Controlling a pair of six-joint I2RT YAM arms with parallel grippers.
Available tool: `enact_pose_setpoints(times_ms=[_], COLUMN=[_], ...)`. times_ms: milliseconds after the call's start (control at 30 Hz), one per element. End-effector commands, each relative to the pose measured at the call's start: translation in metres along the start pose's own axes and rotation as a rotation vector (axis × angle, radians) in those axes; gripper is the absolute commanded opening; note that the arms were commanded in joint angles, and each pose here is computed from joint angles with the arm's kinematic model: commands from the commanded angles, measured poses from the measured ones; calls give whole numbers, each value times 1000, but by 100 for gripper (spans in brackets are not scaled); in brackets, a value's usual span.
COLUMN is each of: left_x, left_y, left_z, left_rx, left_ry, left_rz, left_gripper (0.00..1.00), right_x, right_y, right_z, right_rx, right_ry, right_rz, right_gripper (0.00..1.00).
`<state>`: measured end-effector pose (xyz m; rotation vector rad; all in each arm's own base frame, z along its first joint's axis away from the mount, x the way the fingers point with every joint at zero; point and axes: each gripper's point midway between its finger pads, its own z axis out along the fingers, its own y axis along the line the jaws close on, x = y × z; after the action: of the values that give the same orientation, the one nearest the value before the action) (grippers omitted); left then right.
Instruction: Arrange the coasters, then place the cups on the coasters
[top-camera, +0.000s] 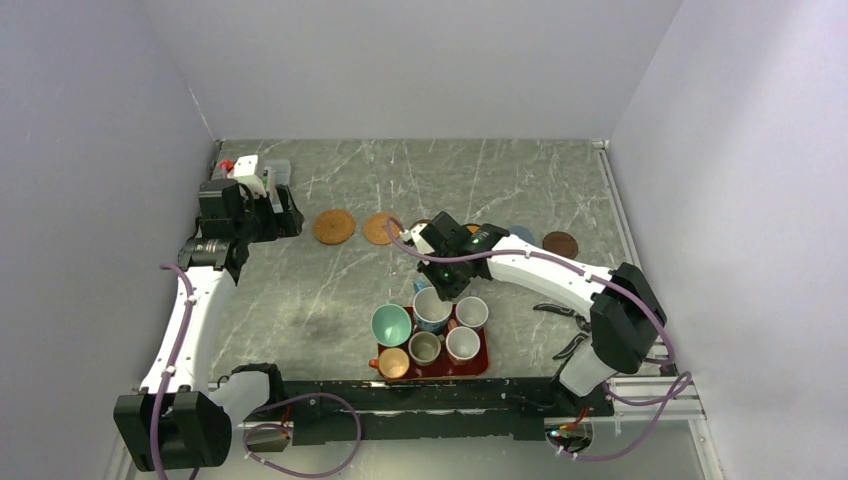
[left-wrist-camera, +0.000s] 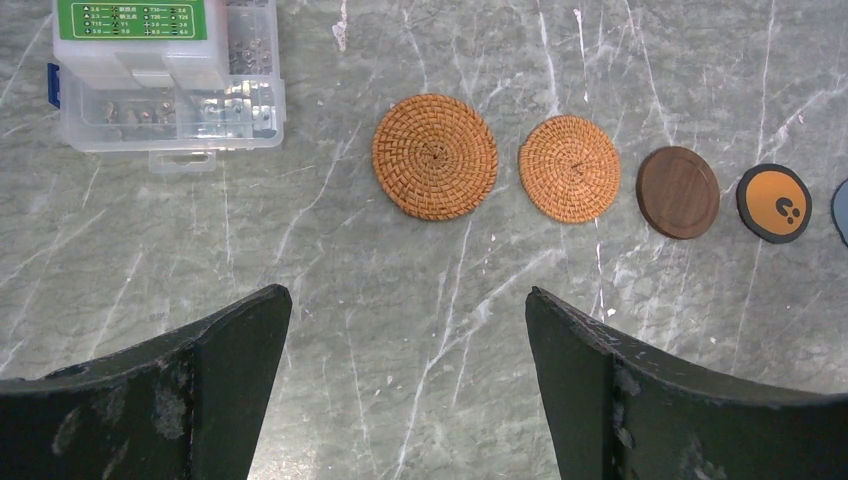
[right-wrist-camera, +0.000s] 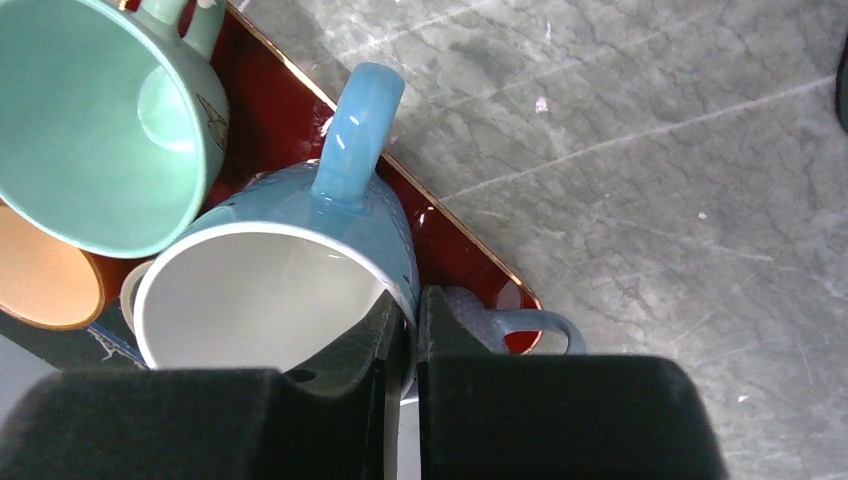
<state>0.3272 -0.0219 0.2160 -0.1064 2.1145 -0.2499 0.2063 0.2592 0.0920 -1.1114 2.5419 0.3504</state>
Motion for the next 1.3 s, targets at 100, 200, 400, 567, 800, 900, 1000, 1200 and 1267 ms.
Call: enact_pose_setpoints(times_ms=[100, 200, 400, 567, 800, 900, 1000, 1200, 1267], left_x=[-11, -12, -11, -13, -32, -37, -38, -23, -12], left_y=[-1, 0, -1, 2, -47, -76, -110, -167, -178], left_z=[0, -1, -1, -2, -30, -42, -50, -49, -41], left_rx=[-4, -7, -2, -41, 77, 123, 206, 329, 327], left_ry=[-37, -38, -37, -45, -109, -109, -100, -44, -8], left_rz=[9, 9, 6, -36, -230, -290, -341, -339, -314], left_gripper=[94, 94, 94, 93, 90, 90, 89, 89, 89], right_x=[-22, -25, -41, -63, -106, -127, -146, -181, -187], right_y=[0, 0, -6, -11, -15, -21, -28, -29, -30], right_z=[-23, -31, -52, -71, -94, -95, -88, -87, -89], right_rx=[34, 45, 92, 143, 175, 212, 254, 251, 254], right_ry=[-59, -73, -113, -167, -275, -313, -334, -412, -427], right_rz=[40, 72, 129, 201, 290, 324, 364, 401, 402], right_gripper=[0, 0, 0, 0, 0, 0, 0, 0, 0])
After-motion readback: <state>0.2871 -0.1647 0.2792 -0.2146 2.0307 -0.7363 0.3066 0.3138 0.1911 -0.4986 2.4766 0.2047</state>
